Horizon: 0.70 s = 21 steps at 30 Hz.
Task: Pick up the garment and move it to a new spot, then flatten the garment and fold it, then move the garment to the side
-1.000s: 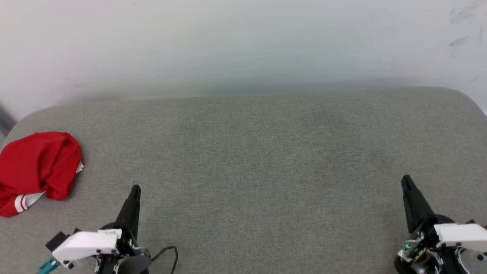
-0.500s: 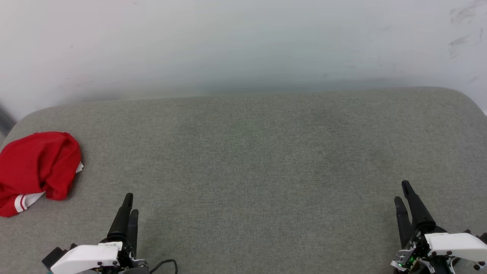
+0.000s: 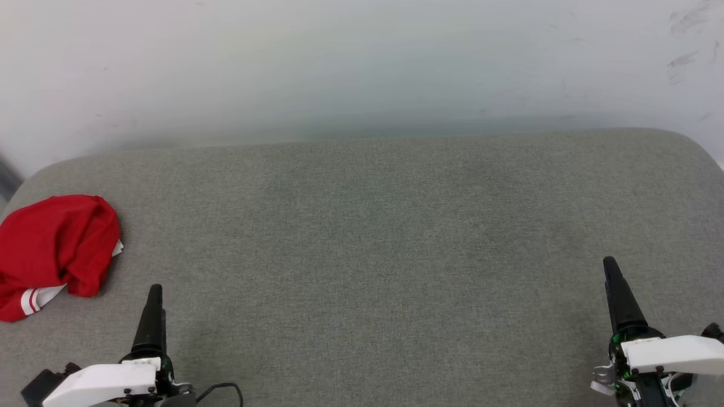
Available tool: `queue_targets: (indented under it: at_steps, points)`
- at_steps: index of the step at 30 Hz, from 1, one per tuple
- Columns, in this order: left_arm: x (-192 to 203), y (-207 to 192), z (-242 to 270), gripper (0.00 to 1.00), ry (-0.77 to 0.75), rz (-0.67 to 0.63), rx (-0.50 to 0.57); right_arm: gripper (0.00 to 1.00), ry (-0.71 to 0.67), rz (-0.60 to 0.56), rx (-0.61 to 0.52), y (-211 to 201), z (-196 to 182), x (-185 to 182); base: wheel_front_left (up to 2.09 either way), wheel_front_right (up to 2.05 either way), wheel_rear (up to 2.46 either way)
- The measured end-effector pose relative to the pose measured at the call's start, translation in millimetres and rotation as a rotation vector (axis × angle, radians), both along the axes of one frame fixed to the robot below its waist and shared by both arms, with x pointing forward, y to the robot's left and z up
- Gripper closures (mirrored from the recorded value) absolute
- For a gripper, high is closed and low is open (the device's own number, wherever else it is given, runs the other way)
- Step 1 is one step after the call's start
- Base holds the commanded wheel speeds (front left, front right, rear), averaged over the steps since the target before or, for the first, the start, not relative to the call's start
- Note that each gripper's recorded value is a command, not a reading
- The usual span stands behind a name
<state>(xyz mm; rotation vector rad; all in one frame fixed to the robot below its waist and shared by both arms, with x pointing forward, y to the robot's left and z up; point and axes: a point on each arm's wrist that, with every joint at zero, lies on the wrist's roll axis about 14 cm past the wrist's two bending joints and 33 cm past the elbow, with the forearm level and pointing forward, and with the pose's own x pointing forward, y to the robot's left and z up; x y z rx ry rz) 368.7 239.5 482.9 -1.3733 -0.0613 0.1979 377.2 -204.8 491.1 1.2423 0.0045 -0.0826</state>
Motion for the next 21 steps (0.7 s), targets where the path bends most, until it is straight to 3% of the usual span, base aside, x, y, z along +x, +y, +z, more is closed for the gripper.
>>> queue_targets:
  at_steps: [11,21]
  points:
    - [4.2,14.3,42.5,0.0,-0.08,0.042,0.279,0.0,-0.112,0.061,-0.385,19.5,39.0,7.5,0.0,0.0,0.0]
    - [8.0,-19.1,83.8,0.0,-0.168,-0.015,0.537,0.0,-0.208,0.093,-0.675,39.7,65.6,10.3,0.0,0.0,0.0]
